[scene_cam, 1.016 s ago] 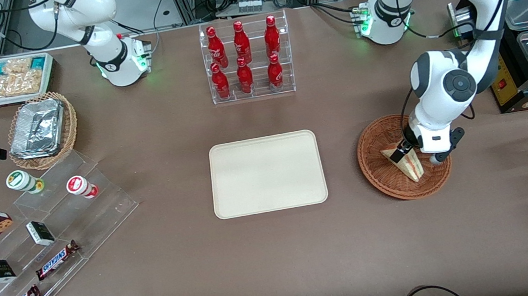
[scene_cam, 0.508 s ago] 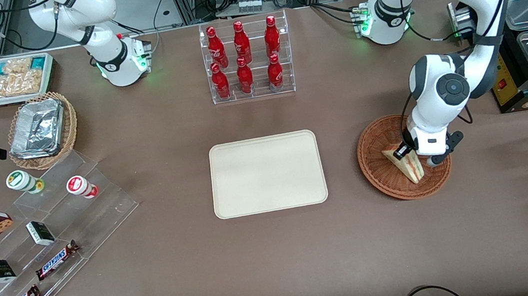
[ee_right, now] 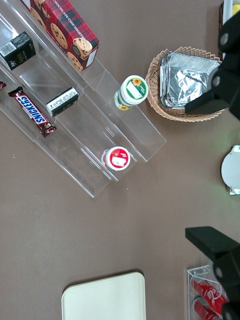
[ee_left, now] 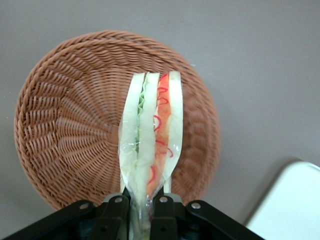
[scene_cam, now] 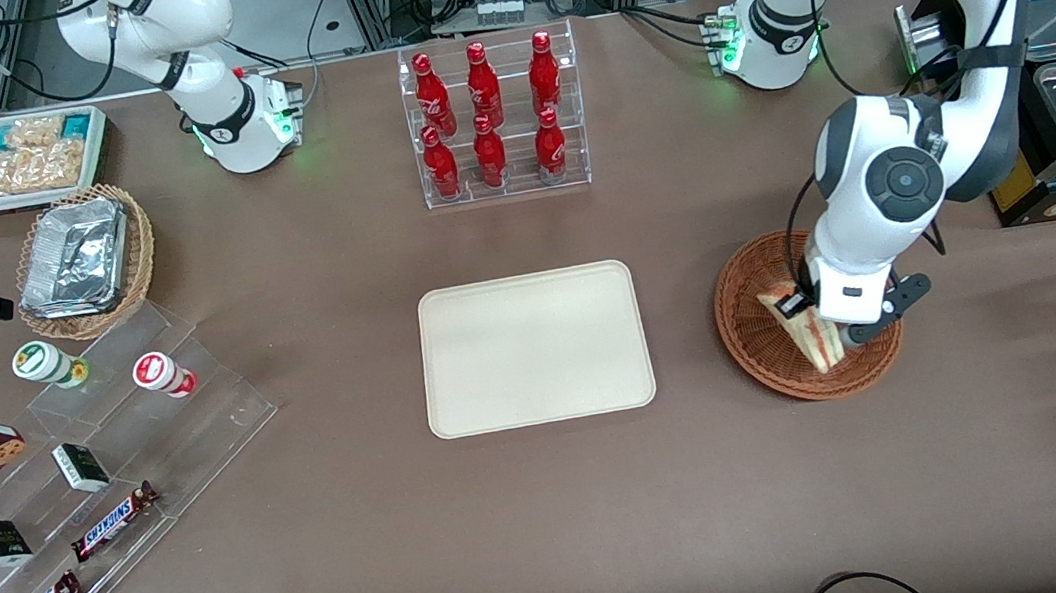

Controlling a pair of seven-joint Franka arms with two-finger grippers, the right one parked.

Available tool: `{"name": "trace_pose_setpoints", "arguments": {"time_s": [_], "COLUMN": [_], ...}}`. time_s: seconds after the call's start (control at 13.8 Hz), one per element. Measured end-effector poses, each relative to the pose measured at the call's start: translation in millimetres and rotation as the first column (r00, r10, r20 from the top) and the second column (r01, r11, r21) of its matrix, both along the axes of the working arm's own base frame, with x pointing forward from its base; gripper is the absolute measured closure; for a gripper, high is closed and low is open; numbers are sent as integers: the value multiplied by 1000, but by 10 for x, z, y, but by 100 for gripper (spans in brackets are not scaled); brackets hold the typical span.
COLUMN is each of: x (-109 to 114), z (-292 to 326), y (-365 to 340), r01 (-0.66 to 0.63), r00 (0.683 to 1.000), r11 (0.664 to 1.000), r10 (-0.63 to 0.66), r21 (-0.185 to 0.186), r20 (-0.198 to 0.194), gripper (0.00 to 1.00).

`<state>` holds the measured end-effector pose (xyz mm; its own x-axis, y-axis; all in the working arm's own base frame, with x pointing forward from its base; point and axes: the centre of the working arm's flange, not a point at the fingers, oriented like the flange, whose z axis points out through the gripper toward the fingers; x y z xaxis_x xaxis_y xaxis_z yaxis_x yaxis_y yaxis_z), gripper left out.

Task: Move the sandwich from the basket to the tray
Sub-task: 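Lift the sandwich and carry it over the cream tray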

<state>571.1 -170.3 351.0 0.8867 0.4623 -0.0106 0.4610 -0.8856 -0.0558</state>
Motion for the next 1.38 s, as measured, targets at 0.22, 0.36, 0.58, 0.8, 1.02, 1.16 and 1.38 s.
{"name": "trace_pose_setpoints", "arguments": {"time_s": [0.22,0.36,0.58,0.8,1.02,1.16,1.38], "x": [-1,-17,-76,-131,-250,-352,-488], "z": [55,-53,-244,-376,-531,-627,-798], "y": [-690,-1194,-1861,-2434,-2887,-3175,-3478], "r01": [113,191,258,269,257,241,226], "r00": [992,980,963,959,963,968,972], "r11": [994,982,965,959,960,963,966], "r10": [-113,-190,-261,-276,-264,-247,-232], "r21": [8,1,-42,-94,-108,-122,-128], "r20": [-50,-65,-73,-72,-58,-35,-34], "gripper": [84,84,84,84,84,84,84]}}
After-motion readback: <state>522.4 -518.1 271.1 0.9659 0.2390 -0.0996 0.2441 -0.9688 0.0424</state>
